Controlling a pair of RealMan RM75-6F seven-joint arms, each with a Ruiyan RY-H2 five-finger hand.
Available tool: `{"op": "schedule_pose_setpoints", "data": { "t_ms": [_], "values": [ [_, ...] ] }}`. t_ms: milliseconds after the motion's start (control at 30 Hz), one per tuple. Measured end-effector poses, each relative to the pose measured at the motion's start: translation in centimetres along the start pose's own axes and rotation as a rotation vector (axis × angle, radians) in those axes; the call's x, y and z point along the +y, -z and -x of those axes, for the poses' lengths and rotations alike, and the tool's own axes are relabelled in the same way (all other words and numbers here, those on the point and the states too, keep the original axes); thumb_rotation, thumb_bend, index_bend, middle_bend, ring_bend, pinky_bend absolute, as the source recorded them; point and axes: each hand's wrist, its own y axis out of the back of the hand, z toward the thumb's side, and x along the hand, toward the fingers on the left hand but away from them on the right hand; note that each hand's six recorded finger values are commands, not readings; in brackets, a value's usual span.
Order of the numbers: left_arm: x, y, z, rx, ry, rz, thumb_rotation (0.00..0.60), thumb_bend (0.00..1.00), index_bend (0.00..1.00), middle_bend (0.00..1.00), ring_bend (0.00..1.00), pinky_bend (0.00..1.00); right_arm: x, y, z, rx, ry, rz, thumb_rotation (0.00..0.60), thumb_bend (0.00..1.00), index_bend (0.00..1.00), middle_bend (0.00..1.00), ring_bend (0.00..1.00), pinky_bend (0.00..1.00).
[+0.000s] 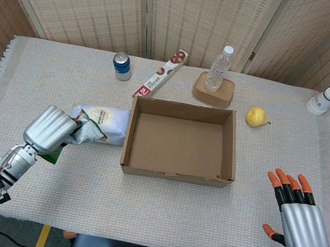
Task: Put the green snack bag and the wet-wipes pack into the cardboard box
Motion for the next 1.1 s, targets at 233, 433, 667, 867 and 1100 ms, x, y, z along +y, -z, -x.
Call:
{"op": "schedule_pose_setpoints", "data": {
  "t_ms": [233,433,667,867,1100],
  "values": [
    [3.2,-4.5,-3.5,-0.09,-0.109,0.023,0.6,0.47,0.8,0.93,0.81,0.89,0.1,0.3,0.2,-0.013,0.004,0.001,0.6,0.02,0.06,0.03,0.0,0.0],
    [4.0,-9.8,-6.5,-0.129,-0.203,0.139,0.6,0.47,0.8,0.93,0.81,0.89,0.0,0.4,0.4,-0.02,-0.005,0.001,0.6,0.02,0.06,0.03,0.0,0.0],
    [3.9,-14.1,-10.5,-0.107,-0.247,0.197,0.6,0.47,0.8,0.93,0.81,0.89,0.2,0.6,0.4,-0.027,0.0,0.007,0.6,0.02,0.06,0.03,0.0,0.0],
    [3.1,-17.1,-13.3,-0.096,-0.266,0.193,0.6,0.47,0.8,0.93,0.81,0.89,0.3,1.0,0.6,-0.044,-0.002,0.008,0.6,0.02,0.06,0.03,0.0,0.0],
    [1.9,-19.6,-15.6,-0.08,-0.289,0.228,0.6,0.39,0.59,0.69,0.6,0.69,0.3,1.2,0.6,-0.049,-0.002,0.009,0.6,0.02,0.06,0.03,0.0,0.0]
  ]
}}
